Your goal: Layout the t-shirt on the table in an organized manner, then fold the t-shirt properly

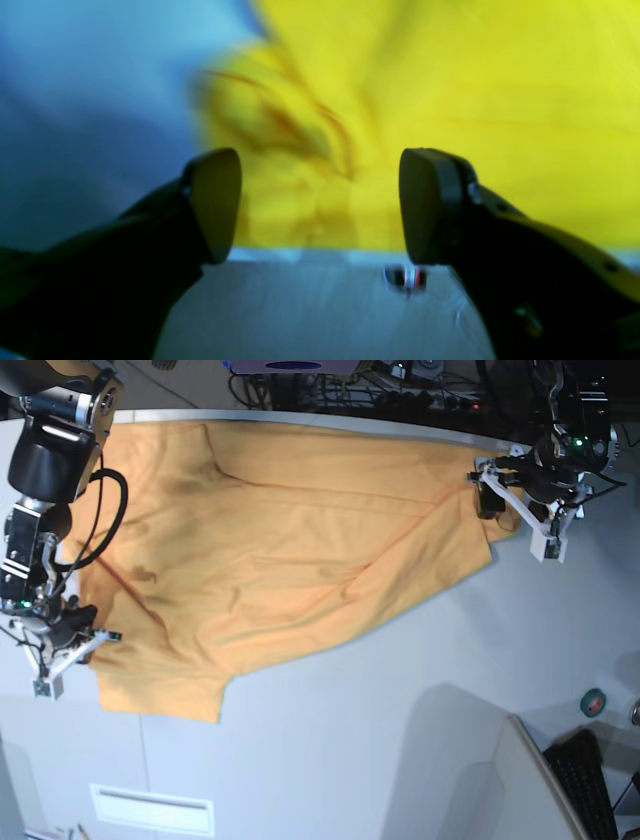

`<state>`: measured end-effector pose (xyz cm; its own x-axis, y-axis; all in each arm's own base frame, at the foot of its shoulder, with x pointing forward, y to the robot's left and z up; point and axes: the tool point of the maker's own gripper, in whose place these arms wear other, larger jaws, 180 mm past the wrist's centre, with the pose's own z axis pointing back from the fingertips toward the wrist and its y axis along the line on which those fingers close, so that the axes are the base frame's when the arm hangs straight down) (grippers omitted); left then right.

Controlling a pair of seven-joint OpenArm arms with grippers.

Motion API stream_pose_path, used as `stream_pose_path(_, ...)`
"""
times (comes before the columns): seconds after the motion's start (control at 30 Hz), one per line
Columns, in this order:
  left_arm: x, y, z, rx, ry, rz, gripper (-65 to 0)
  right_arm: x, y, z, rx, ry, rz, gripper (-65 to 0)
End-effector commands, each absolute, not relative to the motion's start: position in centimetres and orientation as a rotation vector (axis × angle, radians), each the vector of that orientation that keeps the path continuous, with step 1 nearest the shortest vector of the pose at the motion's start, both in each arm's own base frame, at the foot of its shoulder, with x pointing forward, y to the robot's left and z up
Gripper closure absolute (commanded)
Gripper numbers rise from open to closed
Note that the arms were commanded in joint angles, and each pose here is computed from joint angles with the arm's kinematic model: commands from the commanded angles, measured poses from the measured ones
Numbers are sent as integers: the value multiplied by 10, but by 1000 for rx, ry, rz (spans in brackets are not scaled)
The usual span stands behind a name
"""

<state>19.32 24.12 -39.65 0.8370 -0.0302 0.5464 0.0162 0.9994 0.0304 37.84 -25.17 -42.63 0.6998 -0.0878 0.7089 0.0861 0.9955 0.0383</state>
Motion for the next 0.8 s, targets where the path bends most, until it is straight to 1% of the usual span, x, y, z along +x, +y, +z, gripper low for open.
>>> stream_pose_path(0.0,208,247,-385,37,-631,-23,-425,393,-259,-407,-9,-855,-98,0)
stream_pose_path(0.03,220,251,-381,42,-654,-12,-416,393,-259,-407,-9,-855,-98,0)
stream_pose_path(0.07,226,256,-384,44,-644,5,-415,393,-259,-407,-9,-856,-98,0)
stream_pose_path(0.27,267,277,-427,-7,-515,139,-420,393,-258,-407,-7,-856,-98,0)
stream_pose_path(0.37,285,280,-440,-38,-485,188,-420,393,-258,-407,-7,-856,-98,0)
stream_pose_path(0.53,302,262,-451,-75,-448,159,-420,393,-260,-406,-10,-856,-98,0)
stream_pose_path(0.77,303,243,-458,-104,-429,133,-413,393,-259,-407,-9,-856,-98,0)
